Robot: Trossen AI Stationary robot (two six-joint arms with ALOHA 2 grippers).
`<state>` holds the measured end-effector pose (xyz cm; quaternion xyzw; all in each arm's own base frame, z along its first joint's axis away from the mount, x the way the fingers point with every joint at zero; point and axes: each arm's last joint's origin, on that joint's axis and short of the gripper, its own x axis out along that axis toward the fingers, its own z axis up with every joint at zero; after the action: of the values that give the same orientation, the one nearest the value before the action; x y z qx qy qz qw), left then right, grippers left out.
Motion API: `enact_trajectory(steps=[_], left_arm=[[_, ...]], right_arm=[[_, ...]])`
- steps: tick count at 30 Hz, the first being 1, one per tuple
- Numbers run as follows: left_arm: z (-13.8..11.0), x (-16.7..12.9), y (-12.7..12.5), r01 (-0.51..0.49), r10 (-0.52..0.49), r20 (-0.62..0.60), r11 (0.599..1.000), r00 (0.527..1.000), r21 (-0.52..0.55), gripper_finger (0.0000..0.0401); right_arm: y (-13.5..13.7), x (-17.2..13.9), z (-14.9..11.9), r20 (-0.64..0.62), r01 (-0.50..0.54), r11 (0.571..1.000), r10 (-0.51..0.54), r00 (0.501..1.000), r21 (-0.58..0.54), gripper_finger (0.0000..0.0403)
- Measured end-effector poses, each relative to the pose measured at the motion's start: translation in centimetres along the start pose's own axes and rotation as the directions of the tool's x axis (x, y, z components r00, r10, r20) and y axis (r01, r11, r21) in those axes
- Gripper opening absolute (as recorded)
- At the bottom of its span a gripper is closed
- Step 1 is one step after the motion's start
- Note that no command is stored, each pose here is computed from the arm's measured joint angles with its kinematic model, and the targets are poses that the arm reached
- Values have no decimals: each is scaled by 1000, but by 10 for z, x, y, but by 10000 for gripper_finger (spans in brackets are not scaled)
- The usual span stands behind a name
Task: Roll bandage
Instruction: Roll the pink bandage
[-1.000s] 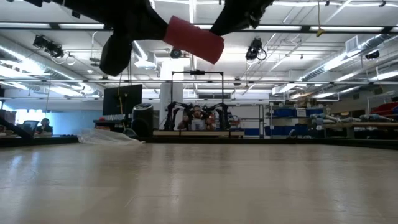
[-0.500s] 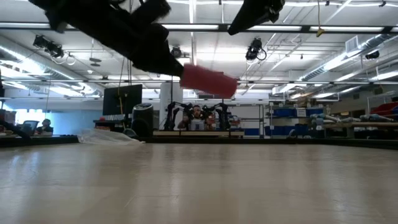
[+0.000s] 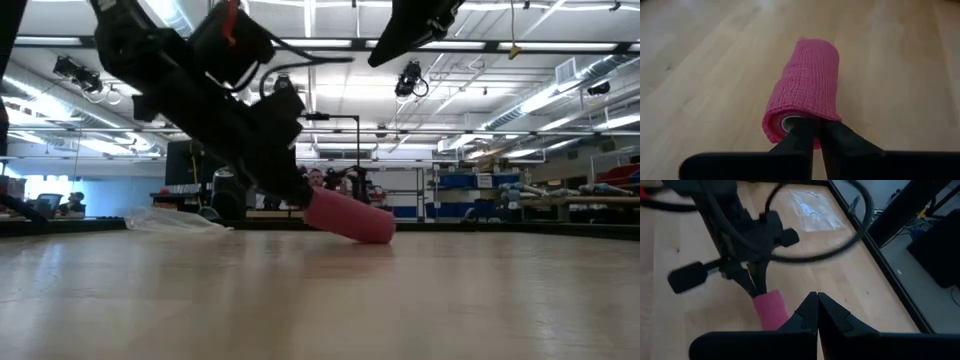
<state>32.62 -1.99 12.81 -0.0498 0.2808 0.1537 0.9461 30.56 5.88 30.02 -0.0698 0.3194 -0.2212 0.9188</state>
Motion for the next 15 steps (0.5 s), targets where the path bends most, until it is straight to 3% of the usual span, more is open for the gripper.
enact_trajectory(steps=[6,12,15], left_arm=[[-14,11,5,-50,52,-58,998,997,26,85],[-21,9,11,-202,226,-92,955,970,216,123],[-22,9,12,-211,244,-100,941,965,264,121]], right_arm=[[0,0,-1,-9,1,1000,-1,1000,-7,1],[0,0,-1,-9,1,1000,-2,1000,-7,1],[0,0,-1,-11,2,1000,-2,1000,-9,1]])
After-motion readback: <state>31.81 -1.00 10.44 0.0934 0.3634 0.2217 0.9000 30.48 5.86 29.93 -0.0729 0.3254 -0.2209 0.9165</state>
